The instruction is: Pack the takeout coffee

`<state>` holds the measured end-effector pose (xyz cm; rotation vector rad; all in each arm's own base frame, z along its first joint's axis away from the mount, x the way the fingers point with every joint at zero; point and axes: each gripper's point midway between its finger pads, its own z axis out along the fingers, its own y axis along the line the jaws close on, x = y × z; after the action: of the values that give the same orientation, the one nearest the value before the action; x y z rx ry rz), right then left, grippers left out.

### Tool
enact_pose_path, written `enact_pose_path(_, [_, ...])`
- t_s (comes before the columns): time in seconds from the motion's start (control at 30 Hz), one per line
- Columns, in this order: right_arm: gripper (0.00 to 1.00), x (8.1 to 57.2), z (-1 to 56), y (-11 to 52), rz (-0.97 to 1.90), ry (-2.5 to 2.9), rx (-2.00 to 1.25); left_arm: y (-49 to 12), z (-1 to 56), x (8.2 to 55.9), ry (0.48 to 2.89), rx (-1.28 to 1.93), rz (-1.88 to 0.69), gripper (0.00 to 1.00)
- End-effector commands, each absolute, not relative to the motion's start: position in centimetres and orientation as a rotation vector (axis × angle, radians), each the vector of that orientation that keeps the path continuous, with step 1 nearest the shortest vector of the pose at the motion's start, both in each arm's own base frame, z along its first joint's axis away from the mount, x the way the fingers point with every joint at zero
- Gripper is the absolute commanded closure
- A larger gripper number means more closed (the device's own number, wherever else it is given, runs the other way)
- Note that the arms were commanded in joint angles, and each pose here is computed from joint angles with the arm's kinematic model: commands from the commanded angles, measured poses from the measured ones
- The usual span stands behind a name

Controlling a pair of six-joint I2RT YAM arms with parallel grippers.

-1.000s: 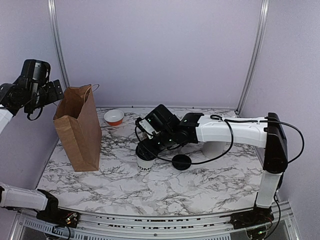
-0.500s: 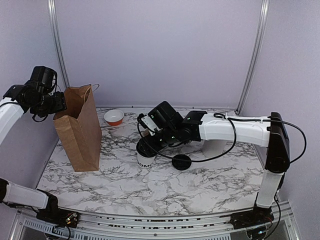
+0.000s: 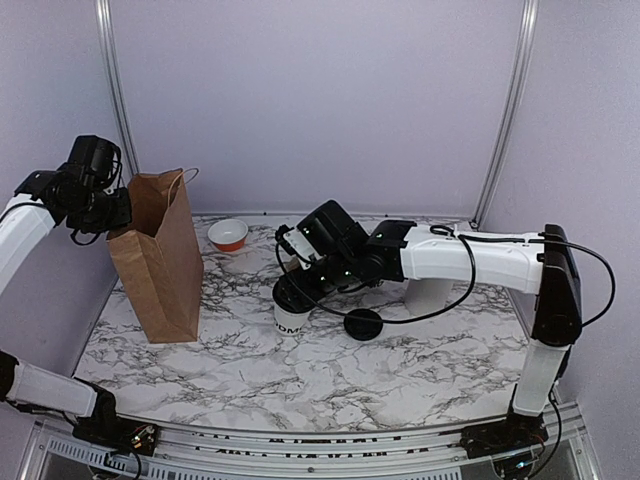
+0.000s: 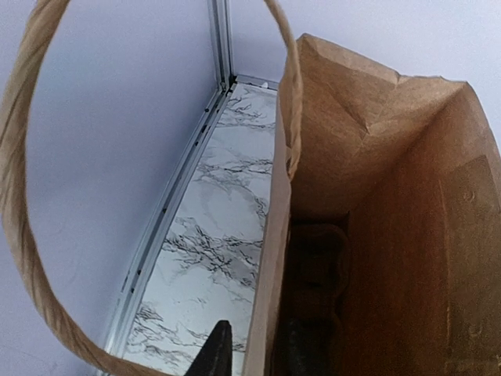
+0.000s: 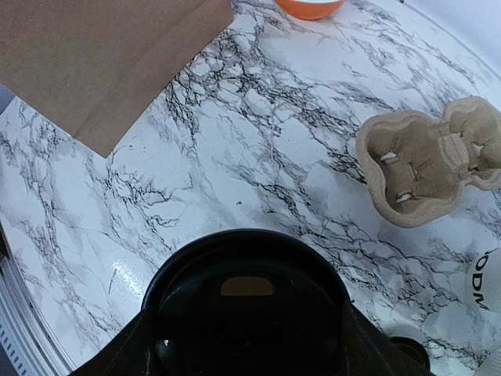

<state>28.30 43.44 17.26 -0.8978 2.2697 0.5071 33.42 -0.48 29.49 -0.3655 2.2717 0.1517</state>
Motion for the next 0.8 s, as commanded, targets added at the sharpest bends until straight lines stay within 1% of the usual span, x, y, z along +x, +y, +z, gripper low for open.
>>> enact_pose_path(0.0, [0.37,28.6,19.8,43.3,0.547,2.225,-0.852,-0.6,29.4,34.0,2.269,-0.338,0.152,0.85])
enact_pose_path(0.07, [0.37,28.6,20.0,43.2,0.547,2.222,-0.849,-0.9,29.7,34.1,2.268,-0.314,0.133,0.91])
enact_pose_path(0.13, [0.38,28.6,19.9,43.1,0.545,2.228,-0.844,-1.4,29.8,34.2,2.273,-0.281,0.118,0.98])
enact_pose_path(0.17, [0.38,28.6,19.9,43.1,0.543,2.229,-0.844,-1.5,29.9,34.2,2.276,-0.267,0.11,1.0])
enact_pose_path(0.53, [0.38,28.4,20.4,42.2,0.531,2.238,-0.811,-4.9,31.6,33.6,2.259,-0.11,-0.033,1.0])
enact_pose_path(0.77, [0.38,28.2,21.3,41.8,0.536,2.234,-0.796,-7.2,31.9,33.1,2.264,-0.015,-0.064,1.0])
